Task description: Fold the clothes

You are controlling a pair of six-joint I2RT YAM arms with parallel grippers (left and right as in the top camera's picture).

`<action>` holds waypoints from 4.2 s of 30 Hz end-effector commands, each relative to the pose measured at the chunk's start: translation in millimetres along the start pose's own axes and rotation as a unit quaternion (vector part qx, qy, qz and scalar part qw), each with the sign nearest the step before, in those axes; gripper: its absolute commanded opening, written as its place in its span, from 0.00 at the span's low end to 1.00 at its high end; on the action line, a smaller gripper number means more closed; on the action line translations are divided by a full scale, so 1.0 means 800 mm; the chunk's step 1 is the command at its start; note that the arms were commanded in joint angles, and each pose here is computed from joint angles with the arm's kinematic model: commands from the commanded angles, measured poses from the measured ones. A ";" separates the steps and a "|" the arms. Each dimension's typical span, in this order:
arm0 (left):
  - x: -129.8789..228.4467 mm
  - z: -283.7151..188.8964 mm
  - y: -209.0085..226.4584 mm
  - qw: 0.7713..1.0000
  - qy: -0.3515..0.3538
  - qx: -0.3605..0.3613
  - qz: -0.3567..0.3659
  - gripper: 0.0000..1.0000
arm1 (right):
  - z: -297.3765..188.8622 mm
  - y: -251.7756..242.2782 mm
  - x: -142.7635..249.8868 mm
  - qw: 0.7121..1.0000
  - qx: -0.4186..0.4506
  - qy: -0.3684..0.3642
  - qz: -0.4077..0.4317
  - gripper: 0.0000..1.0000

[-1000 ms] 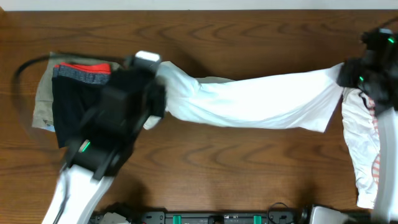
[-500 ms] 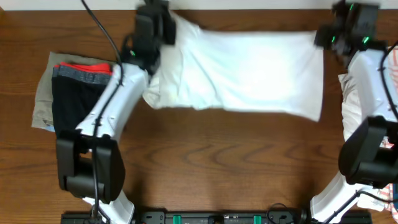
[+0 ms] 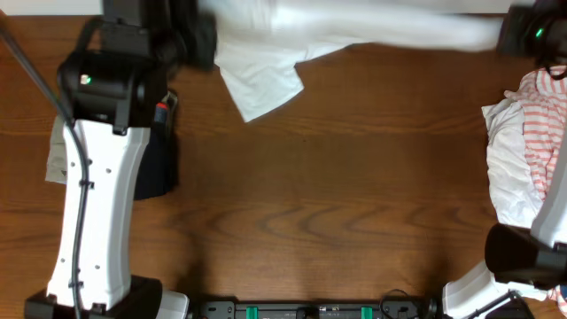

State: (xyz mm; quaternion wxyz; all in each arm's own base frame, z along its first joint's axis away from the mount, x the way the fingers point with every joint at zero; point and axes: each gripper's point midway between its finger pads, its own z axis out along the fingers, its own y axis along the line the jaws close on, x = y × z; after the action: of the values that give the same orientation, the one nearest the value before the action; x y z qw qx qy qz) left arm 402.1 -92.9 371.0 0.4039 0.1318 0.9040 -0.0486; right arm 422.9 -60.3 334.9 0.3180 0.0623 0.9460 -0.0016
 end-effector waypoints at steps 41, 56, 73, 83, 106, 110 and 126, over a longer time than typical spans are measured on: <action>0.356 0.082 -0.068 0.887 0.453 0.080 -0.044 0.06 | 0.137 -0.039 0.290 0.919 0.063 0.389 0.007 0.01; 0.267 0.170 -0.012 0.962 0.262 -0.053 -0.049 0.06 | 0.185 -0.062 0.225 0.958 0.110 0.257 0.057 0.02; 0.286 0.187 -0.013 0.954 0.290 -0.054 -0.047 0.52 | 0.207 -0.073 0.222 0.965 0.108 0.227 0.070 0.37; 0.325 0.149 -0.013 0.926 0.367 -0.066 -0.066 0.53 | 0.204 -0.044 0.257 0.957 0.047 0.278 0.070 0.22; 0.396 0.143 -0.036 0.895 0.434 -0.032 -0.098 0.54 | 0.278 -0.023 0.343 0.966 0.030 0.255 0.035 0.13; 0.396 0.143 -0.039 0.894 0.435 -0.025 -0.102 0.54 | 0.281 -0.041 0.349 0.966 0.066 0.249 0.030 0.13; 0.392 0.141 -0.074 0.887 0.438 0.049 -0.137 0.64 | 0.275 -0.098 0.352 0.959 0.108 0.245 0.094 0.14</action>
State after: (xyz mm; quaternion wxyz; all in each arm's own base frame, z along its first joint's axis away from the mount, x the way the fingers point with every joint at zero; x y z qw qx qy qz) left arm 265.6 -105.5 59.5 -0.0554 0.0359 0.9951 -0.0730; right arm 337.9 -108.4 -2.7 0.0892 0.1683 0.9805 -0.0489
